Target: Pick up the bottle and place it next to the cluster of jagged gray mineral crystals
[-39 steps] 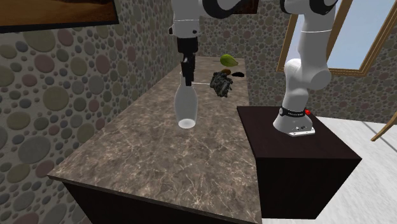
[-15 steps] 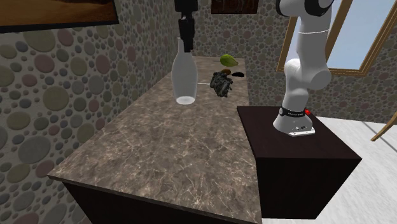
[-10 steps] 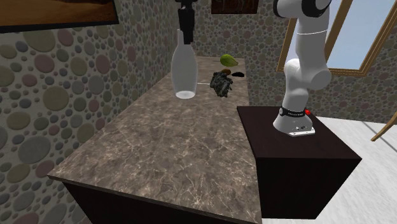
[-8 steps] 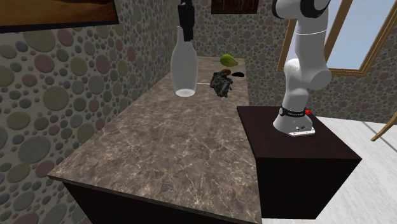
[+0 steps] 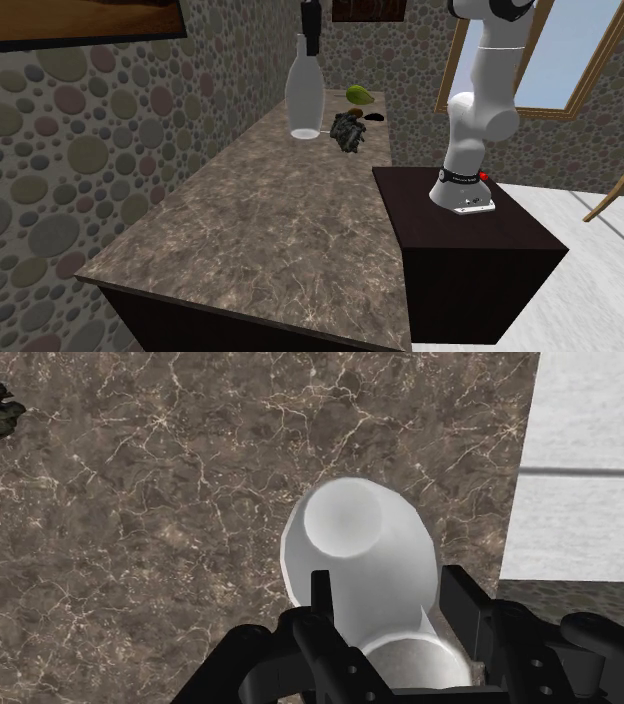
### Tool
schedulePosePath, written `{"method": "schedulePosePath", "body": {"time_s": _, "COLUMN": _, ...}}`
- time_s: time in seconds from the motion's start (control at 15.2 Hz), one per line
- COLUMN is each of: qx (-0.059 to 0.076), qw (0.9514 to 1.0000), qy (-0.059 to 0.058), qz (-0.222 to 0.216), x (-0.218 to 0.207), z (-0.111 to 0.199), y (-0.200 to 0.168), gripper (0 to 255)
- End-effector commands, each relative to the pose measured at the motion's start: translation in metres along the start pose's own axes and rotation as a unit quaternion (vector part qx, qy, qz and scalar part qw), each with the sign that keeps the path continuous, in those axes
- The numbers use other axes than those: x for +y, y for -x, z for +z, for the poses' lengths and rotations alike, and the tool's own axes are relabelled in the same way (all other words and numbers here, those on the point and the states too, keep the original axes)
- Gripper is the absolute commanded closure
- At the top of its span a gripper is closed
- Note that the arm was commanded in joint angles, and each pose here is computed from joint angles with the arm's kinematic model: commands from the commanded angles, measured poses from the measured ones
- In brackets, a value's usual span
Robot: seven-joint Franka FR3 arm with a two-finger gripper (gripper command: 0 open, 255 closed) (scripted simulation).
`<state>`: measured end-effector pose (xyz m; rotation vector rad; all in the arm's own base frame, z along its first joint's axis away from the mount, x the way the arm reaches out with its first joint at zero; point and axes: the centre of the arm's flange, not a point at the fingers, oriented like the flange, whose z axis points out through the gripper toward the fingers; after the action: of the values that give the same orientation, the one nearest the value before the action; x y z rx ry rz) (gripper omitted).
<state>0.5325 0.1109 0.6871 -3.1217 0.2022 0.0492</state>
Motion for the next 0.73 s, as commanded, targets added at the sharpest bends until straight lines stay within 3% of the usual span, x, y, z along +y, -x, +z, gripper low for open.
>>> {"method": "schedulePosePath", "body": {"time_s": 0.0, "qx": 0.000, "qw": 1.0000, "qy": 0.000, "qz": -0.001, "x": 0.023, "z": -0.001, "y": 0.010, "gripper": 255}}
{"method": "schedulePosePath", "body": {"time_s": 0.66, "qx": 0.000, "qw": 1.0000, "qy": 0.000, "qz": -0.001, "x": 0.142, "z": -0.001, "y": 0.067, "gripper": 255}}
